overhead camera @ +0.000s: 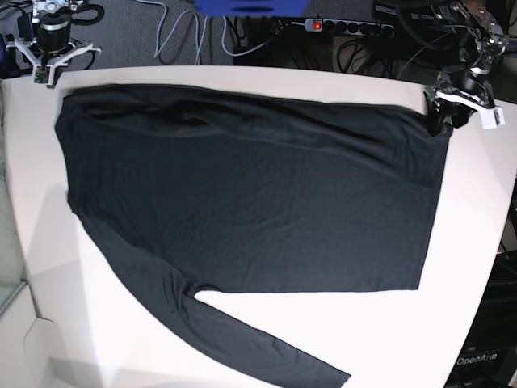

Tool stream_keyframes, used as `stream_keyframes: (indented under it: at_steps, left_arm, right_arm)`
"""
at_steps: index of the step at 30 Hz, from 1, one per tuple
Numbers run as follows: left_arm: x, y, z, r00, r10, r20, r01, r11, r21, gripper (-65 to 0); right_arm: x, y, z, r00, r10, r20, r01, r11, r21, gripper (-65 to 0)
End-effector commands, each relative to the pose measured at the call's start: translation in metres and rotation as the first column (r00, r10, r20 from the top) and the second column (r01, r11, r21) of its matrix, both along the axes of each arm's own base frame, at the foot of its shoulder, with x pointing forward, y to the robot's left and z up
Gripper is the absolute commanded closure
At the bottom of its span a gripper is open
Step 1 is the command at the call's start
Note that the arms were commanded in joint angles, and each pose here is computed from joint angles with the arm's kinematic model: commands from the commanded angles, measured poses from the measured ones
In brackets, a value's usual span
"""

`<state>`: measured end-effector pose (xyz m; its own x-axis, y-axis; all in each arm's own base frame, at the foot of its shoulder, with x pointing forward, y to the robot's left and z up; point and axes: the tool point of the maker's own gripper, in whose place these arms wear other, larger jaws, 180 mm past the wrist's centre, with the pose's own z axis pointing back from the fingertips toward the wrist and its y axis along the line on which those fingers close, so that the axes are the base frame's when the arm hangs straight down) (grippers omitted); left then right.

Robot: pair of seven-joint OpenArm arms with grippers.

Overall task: Fold the T-shirt properly
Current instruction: 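Lower the left gripper and grasp the black shirt corner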

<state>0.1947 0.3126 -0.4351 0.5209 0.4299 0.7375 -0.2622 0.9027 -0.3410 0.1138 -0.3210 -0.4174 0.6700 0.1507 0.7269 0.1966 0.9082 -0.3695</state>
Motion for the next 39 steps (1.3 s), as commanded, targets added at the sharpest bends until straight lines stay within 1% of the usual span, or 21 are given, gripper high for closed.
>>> stream_keyframes:
  at_steps: [1, 9, 10, 16, 18, 21, 23, 31, 36, 39]
  left_arm:
    - [-0.019, -0.005, -0.023, 0.99, -0.018, -0.142, 0.018, 1.0, -0.003, -42.5]
    - [-0.009, -0.014, -0.023, 0.991, -0.041, -0.13, 0.04, 0.999, -0.011, -41.8]
    - [-0.009, -0.015, -0.023, 0.99, -0.041, -0.133, 0.04, 0.999, -0.012, -39.7]
    - [-0.008, -0.015, -0.023, 0.99, -0.044, -0.134, 0.043, 0.999, -0.013, -15.7]
    - [-0.009, -0.016, -0.026, 0.985, -0.058, -0.16, 0.055, 0.998, -0.019, -11.2]
    - [-0.009, -0.018, -0.029, 0.976, -0.079, -0.204, 0.074, 0.997, -0.034, -6.7]
    - [-0.009, -0.019, -0.03, 0.972, -0.087, -0.217, 0.08, 0.996, -0.04, -5.9]
    - [-0.01, -0.021, -0.032, 0.966, -0.098, -0.238, 0.089, 0.995, -0.049, -5.9]
    - [-0.01, -0.021, -0.031, 0.967, -0.097, -0.237, 0.088, 0.995, -0.048, -5.9]
    - [-0.01, -0.021, -0.032, 0.966, -0.097, -0.238, 0.088, 0.995, -0.048, -5.8]
  right_arm:
    - [0.002, -0.003, 0.008, 1.0, 0.011, 0.026, -0.011, 1.0, -0.018, 0.0]
    - [0.0, -0.002, 0.001, 1.0, 0.003, 0.016, -0.003, 1.0, 0.001, 0.0]
    - [0.001, -0.002, 0.0, 1.0, 0.003, 0.017, -0.003, 1.0, 0.002, 0.0]
    - [0.0, -0.001, -0.001, 1.0, 0.001, 0.014, -0.001, 1.0, 0.006, 0.0]
    - [0.0, -0.001, -0.001, 1.0, 0.001, 0.014, -0.001, 1.0, 0.006, 0.0]
    - [0.001, -0.001, -0.001, 1.0, 0.001, 0.016, -0.001, 1.0, 0.006, 0.0]
    - [0.001, -0.001, -0.001, 1.0, 0.001, 0.016, -0.001, 1.0, 0.006, 0.0]
    - [0.001, -0.004, 0.002, 1.0, 0.001, 0.021, -0.001, 1.0, -0.004, -0.1]
    - [0.001, -0.005, 0.003, 1.0, 0.002, 0.021, -0.002, 1.0, -0.006, -0.2]
    - [0.003, -0.004, 0.003, 1.0, 0.002, 0.028, -0.002, 1.0, -0.004, -4.3]
